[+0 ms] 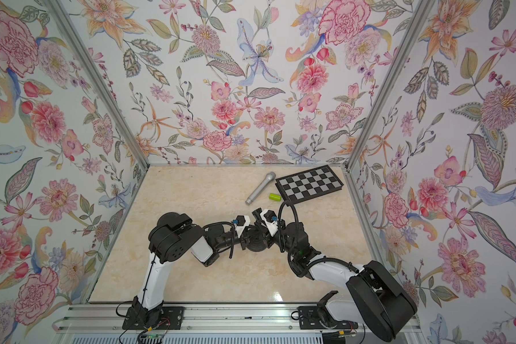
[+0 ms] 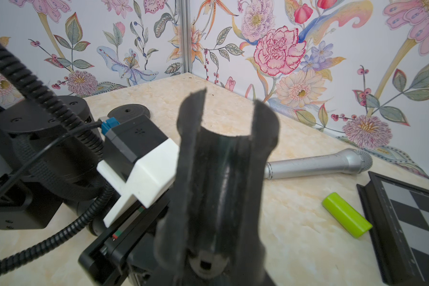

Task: Assemble a microphone stand
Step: Hold the microphone stand pole at the microphone stand base.

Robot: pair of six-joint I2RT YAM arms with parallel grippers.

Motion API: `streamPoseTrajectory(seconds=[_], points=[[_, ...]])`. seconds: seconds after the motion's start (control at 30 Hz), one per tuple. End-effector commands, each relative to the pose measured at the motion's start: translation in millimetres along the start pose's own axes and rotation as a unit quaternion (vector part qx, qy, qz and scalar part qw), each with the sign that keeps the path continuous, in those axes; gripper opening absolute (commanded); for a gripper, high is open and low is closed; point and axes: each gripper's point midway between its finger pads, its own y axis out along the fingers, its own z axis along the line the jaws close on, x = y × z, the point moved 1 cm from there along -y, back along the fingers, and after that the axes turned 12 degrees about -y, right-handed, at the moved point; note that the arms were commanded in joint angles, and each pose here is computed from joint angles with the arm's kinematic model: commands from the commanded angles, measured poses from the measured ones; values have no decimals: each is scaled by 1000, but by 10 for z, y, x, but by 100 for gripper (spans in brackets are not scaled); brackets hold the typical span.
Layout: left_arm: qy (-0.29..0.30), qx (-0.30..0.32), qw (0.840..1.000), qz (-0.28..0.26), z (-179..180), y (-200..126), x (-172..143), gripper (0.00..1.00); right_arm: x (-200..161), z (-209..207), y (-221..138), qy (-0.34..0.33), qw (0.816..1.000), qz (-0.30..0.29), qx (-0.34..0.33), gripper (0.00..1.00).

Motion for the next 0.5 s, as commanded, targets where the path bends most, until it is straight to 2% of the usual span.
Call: streamPoseTrajectory(seconds=[0.0, 0.17, 0.47], points=[[43, 33, 992, -110, 124, -161, 461, 22, -299, 96, -35, 2, 999, 43, 13, 0], [19, 15, 994, -103, 87, -135, 425, 21, -332, 128, -32, 4, 998, 50, 22, 0], [21, 47, 995, -87, 107, -247, 275, 21, -395, 203, 39, -3, 997, 67, 45, 0]])
